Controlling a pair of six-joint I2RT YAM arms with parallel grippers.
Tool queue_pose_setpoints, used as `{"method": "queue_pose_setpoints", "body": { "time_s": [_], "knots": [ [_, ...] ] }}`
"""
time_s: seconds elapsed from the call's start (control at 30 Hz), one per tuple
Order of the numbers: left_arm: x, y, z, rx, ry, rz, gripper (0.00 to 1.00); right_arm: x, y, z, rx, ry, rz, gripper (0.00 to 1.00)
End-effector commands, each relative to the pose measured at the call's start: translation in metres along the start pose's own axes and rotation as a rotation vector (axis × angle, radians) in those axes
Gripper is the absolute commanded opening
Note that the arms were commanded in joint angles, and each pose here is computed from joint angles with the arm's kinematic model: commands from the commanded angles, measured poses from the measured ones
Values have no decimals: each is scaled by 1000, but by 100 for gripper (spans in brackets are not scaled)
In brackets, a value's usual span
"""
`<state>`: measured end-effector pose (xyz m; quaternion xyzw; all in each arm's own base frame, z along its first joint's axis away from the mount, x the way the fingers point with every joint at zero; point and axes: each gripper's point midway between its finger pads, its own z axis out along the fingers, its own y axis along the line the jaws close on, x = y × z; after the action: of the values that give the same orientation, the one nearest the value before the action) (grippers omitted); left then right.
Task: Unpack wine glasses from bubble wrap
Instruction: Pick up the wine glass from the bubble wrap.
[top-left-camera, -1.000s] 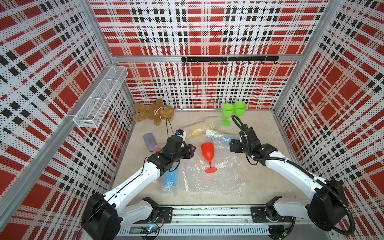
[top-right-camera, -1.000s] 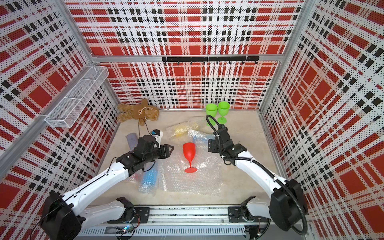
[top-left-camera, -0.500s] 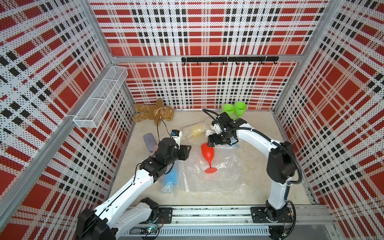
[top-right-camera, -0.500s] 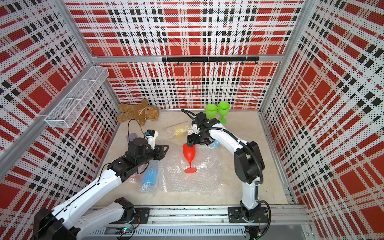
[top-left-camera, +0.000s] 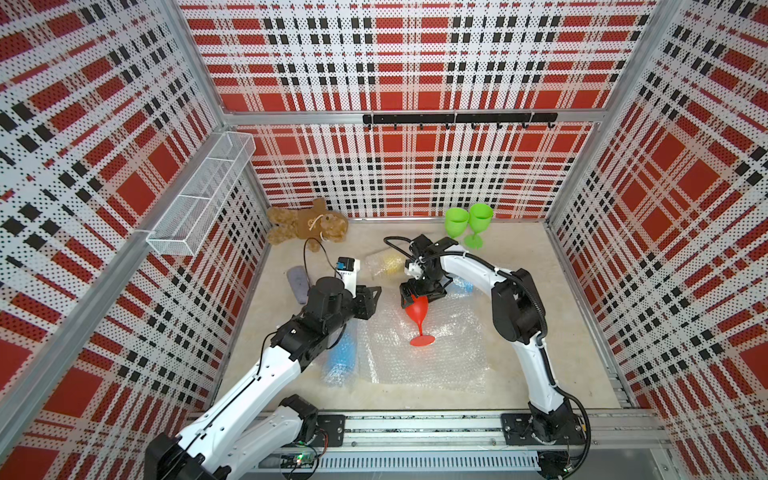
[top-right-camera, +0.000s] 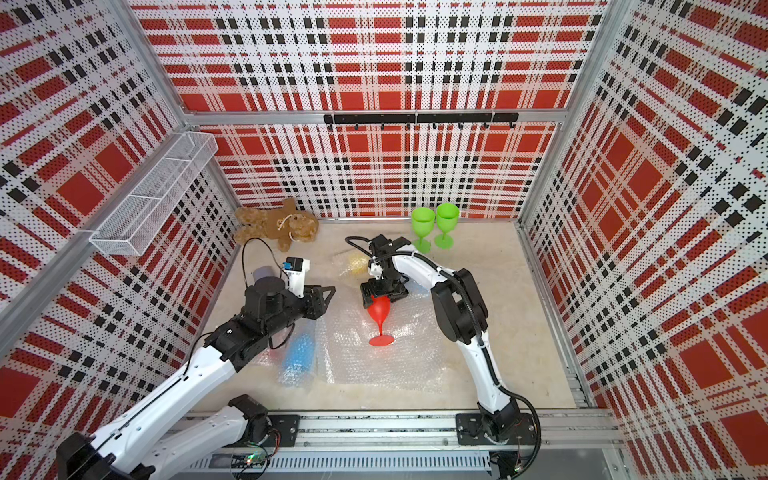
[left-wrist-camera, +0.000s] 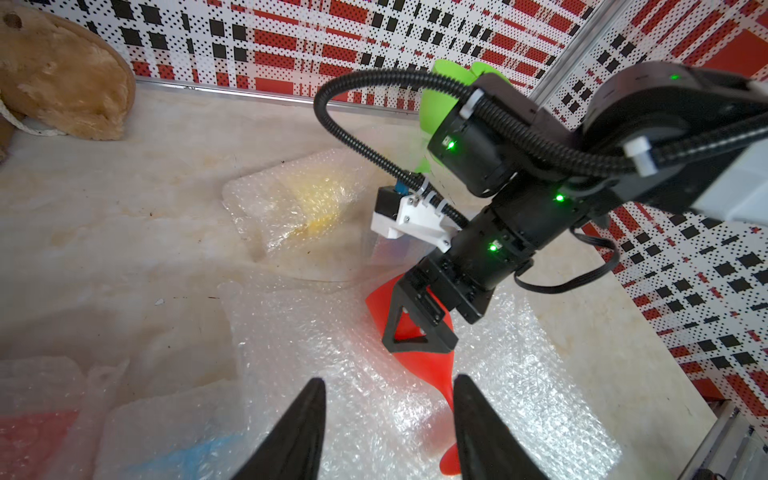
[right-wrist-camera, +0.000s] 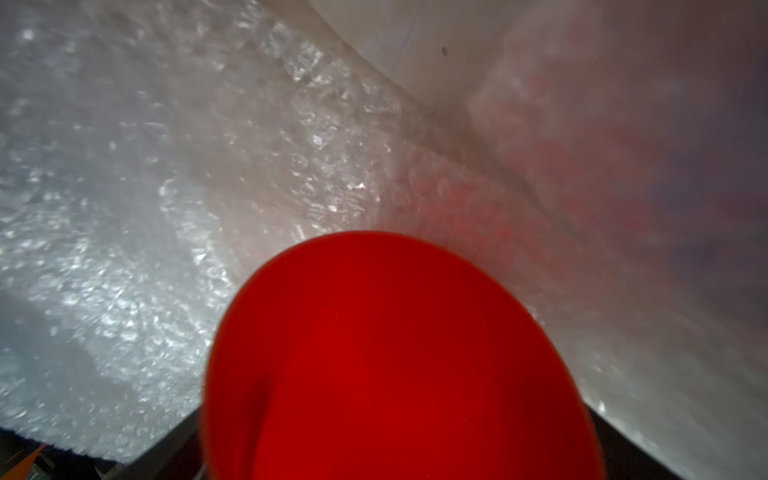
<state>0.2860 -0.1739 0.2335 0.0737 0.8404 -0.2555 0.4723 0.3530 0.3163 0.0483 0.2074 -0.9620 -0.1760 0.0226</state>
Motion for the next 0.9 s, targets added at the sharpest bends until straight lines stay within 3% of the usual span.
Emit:
{"method": "queue_pose_setpoints", "body": {
  "time_s": [0.0, 0.2, 0.4, 0.63, 0.8, 0.87],
  "knots": [
    [-4, -4, -2, 18, -24, 18, 52, 0, -1, 6, 14, 32, -8, 98],
    [-4, -2, -2, 9, -24, 15, 52, -8, 1, -4, 26, -2, -9, 88],
    [-2, 2, 2, -5, -13, 11, 52, -18, 22, -64, 5, -170, -38, 80],
    [-1, 11, 5, -36, -10, 4, 52, -35, 49, -184, -34, -608, -121, 75],
    [1, 17, 10, -60, -1, -9, 52, -40, 5, -265, 39, -1002, -82, 64],
    [3, 19, 12, -65, 6, -16, 52, -39, -16, -290, 83, -1152, -83, 63]
  ]
}}
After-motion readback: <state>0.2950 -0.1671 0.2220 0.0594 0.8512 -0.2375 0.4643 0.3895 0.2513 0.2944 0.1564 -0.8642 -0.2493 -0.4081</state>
